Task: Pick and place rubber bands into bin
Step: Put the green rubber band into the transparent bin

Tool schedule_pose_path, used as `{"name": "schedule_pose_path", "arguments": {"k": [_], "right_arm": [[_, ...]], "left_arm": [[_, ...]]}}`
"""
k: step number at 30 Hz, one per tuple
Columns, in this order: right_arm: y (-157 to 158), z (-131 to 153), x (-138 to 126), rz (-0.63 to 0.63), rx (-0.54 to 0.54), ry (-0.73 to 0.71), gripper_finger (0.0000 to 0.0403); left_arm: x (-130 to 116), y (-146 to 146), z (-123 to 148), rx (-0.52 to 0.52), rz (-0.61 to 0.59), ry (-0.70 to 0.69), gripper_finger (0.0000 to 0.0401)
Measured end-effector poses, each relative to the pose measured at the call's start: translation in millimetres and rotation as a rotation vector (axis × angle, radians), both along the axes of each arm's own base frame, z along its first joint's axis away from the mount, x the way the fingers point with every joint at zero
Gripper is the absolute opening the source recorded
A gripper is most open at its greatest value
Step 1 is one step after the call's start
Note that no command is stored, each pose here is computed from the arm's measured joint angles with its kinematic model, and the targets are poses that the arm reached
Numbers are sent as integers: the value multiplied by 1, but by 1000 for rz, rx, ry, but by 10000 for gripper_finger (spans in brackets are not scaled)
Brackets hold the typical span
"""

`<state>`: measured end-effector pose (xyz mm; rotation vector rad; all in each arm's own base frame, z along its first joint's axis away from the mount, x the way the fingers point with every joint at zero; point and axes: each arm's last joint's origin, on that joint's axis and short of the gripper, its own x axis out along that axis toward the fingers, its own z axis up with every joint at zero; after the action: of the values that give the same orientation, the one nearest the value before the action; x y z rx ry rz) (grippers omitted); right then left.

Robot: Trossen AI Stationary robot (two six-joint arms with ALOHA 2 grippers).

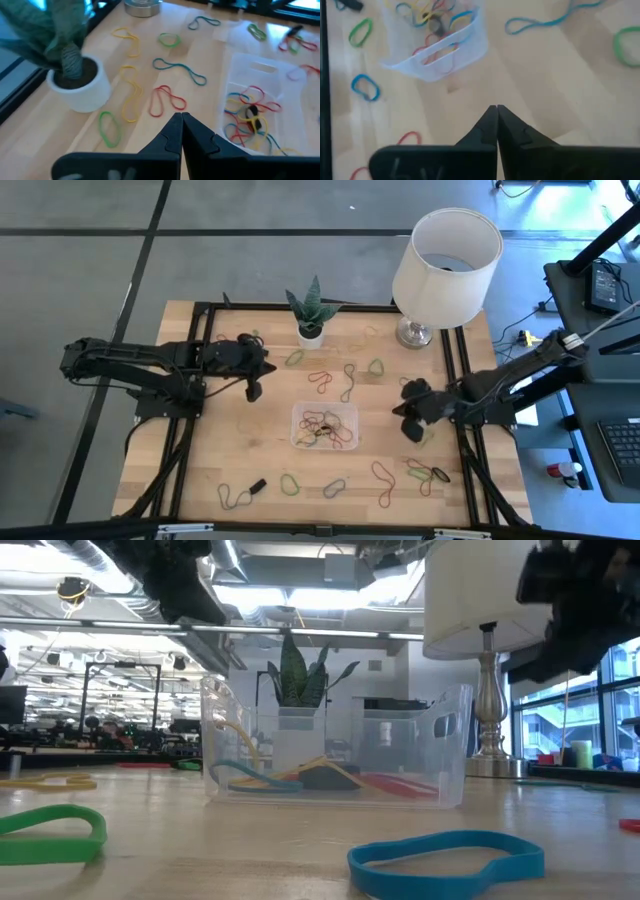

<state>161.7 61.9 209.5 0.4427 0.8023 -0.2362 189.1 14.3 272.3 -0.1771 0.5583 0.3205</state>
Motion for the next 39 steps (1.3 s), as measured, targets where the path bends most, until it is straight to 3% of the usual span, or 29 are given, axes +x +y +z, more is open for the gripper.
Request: {"name": "schedule_pose_path", "arguments": {"k": [4,12,15,20,32,39], "right_arm": [[-15,-13,-11,0,-22,-71,4],[-36,-39,-14,-76,-41,-222,4],[-41,-46,-15,-114,-43,-224,7],[-46,-47,-14,-147,-45,-232,9],[-52,-44,-11,-267,48,-278,9],[-56,-44,-11,-340,103,-289,9]], "left_arm": [[-2,4,-1,-13,103,3,13],[-7,31,-20,-173,423,107,90],[-6,43,-28,-184,496,167,112],[-5,69,-43,-184,553,274,125],[-17,140,-74,-338,653,447,125],[-23,161,-95,-450,684,492,125]]}}
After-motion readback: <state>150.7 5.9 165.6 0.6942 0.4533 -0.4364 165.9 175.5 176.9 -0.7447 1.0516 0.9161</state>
